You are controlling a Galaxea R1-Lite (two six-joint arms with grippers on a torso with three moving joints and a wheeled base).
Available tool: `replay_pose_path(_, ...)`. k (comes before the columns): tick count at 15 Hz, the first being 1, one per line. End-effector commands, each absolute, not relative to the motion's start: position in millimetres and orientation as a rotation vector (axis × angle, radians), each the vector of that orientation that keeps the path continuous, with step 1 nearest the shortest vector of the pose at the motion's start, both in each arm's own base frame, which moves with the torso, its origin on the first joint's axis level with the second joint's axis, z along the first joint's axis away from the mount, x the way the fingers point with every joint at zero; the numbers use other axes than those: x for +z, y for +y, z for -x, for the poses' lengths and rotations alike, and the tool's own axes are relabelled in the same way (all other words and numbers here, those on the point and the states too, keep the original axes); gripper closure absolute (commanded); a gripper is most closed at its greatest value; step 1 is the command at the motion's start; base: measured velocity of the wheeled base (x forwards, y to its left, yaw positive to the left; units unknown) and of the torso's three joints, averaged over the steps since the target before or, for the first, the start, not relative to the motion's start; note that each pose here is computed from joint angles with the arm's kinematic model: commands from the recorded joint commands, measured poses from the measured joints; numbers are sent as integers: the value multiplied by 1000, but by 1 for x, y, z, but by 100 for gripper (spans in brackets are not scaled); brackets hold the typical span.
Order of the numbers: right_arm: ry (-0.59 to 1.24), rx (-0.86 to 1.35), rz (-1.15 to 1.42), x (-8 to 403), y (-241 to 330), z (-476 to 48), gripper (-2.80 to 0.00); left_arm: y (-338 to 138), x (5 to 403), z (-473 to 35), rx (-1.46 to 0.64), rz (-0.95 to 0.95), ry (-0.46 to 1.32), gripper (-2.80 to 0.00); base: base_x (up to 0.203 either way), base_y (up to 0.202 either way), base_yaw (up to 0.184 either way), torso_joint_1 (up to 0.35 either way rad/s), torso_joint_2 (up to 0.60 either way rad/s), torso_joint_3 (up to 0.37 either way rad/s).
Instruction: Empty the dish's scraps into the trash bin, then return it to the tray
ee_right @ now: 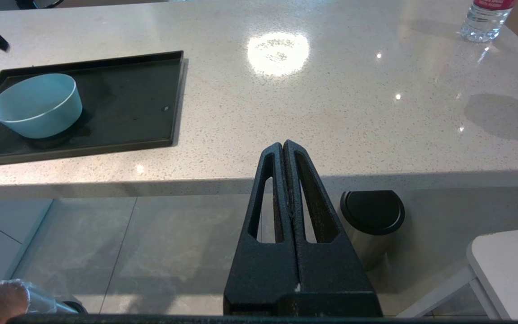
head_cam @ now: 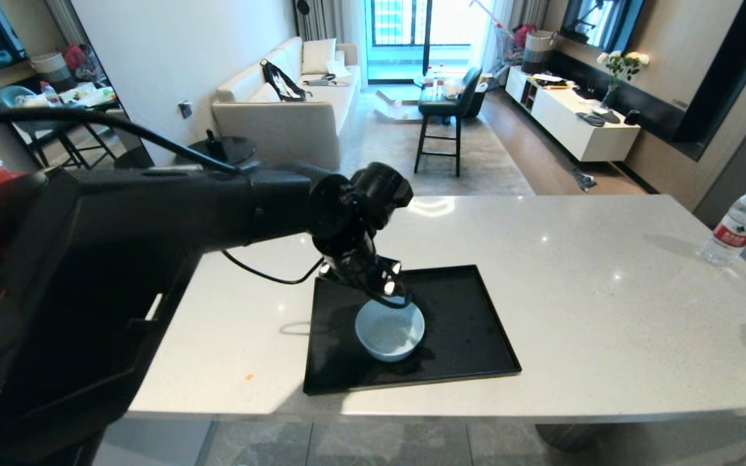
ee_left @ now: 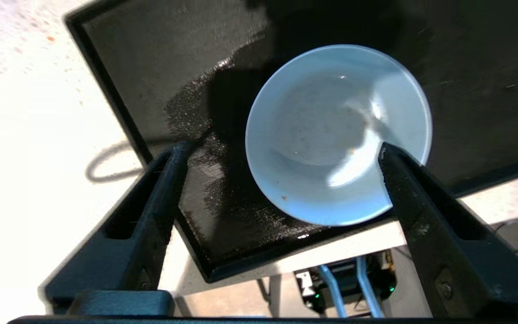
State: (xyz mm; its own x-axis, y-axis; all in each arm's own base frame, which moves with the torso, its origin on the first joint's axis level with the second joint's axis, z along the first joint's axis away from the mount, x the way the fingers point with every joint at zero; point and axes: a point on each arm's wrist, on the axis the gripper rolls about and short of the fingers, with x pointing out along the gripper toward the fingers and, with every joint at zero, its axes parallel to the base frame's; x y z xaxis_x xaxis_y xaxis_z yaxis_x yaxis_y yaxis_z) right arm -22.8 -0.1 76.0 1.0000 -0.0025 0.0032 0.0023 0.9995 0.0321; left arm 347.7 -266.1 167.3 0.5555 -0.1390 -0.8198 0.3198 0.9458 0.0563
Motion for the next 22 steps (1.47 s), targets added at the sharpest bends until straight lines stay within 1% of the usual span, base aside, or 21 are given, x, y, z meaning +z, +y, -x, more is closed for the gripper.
replay_pose_path(1,-3,-3,-32,76,0,23,0,-258,191,-337,-279,-187,906,0,0,0,0,0,0,0)
replay_pose_path(5,-3,-1,-32,76,0,23,0,-244,224,-322,-288,-163,846,0,0,0,0,0,0,0)
replay_pose_path(8,-5,-1,-32,76,0,23,0,-224,257,-305,-291,-128,780,0,0,0,0,0,0,0)
replay_pose_path(12,-3,-2,-32,76,0,23,0,-175,297,-259,-273,-93,717,0,0,0,0,0,0,0)
replay_pose_path(15,-3,-1,-32,76,0,23,0,-130,312,-214,-243,-60,683,0,0,0,0,0,0,0)
replay_pose_path(16,-5,-2,-32,76,0,23,0,-116,312,-199,-232,-49,671,0,0,0,0,0,0,0)
replay_pose_path(18,-5,-1,-32,76,0,23,0,-94,295,-170,-213,-42,670,0,0,0,0,0,0,0)
replay_pose_path(20,-5,-1,-32,76,0,23,0,-73,266,-140,-199,-23,643,0,0,0,0,0,0,0)
replay_pose_path(22,-5,-2,-32,76,0,23,0,-49,231,-105,-178,13,575,0,0,0,0,0,0,0)
